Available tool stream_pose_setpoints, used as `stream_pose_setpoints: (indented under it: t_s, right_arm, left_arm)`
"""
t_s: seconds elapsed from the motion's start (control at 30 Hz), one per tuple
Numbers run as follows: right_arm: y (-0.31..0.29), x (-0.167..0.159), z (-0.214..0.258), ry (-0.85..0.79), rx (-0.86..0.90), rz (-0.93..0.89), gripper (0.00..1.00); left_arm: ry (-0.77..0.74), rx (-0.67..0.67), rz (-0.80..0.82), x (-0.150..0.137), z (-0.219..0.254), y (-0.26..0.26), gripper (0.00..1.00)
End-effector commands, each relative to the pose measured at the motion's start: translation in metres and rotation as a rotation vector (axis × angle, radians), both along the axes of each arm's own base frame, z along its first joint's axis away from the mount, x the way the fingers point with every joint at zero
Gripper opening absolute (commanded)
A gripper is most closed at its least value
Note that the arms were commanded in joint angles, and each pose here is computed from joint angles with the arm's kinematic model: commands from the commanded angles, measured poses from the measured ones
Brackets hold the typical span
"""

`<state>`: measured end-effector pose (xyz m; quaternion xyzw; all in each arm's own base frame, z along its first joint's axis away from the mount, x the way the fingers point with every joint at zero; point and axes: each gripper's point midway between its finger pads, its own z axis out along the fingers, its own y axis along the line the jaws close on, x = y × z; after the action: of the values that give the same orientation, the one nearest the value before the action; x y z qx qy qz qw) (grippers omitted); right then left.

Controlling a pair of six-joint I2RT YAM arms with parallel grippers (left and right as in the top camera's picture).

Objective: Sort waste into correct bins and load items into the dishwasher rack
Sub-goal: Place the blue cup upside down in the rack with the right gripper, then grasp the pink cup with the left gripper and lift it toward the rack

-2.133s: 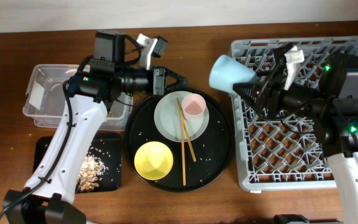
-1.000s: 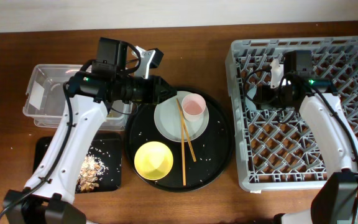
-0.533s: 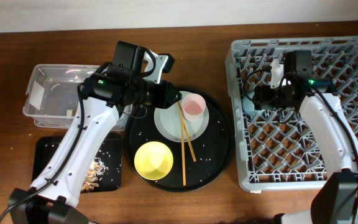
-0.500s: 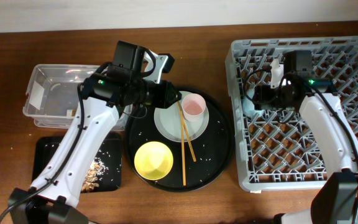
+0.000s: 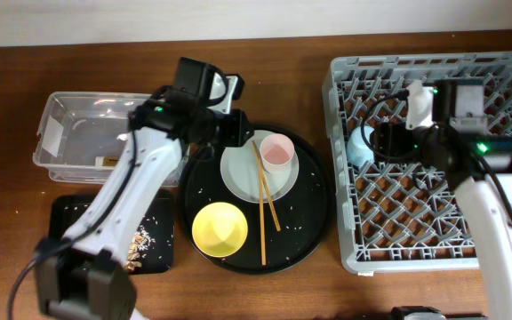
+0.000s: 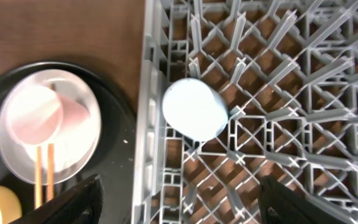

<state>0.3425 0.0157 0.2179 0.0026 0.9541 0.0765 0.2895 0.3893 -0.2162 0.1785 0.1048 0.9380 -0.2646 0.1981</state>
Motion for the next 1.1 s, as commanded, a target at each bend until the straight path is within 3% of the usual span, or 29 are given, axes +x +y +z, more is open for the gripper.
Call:
stream_pose_setpoints:
  t_s: [0.0,0.33,0.6,0.8,1.07]
  right_arm:
    - [0.002,-0.009,0.021,-0.046,0.011,0.009,0.78]
    - [0.003,-0.018,0.013,0.005,0.014,0.009,0.78]
    - [0.003,-0.018,0.013,0.005,0.014,0.009,0.79]
    - [0.002,-0.018,0.014,0.003,0.013,0.009,0.79]
    - [0.002,-0.018,0.014,0.002,0.013,0.009,0.8]
  left_arm:
    - [0.091,0.026,0.016,0.003,-0.043,-0.016,0.27]
    - [0.165,0.064,-0.033,0.001,-0.105,-0.05,0.27]
    - [0.154,0.089,-0.019,0.004,-0.109,-0.047,0.25]
    - [0.171,-0.061,-0.071,0.002,-0.074,-0.072,0.22]
    - [0.061,-0.078,-0.054,0.006,-0.018,-0.068,0.24]
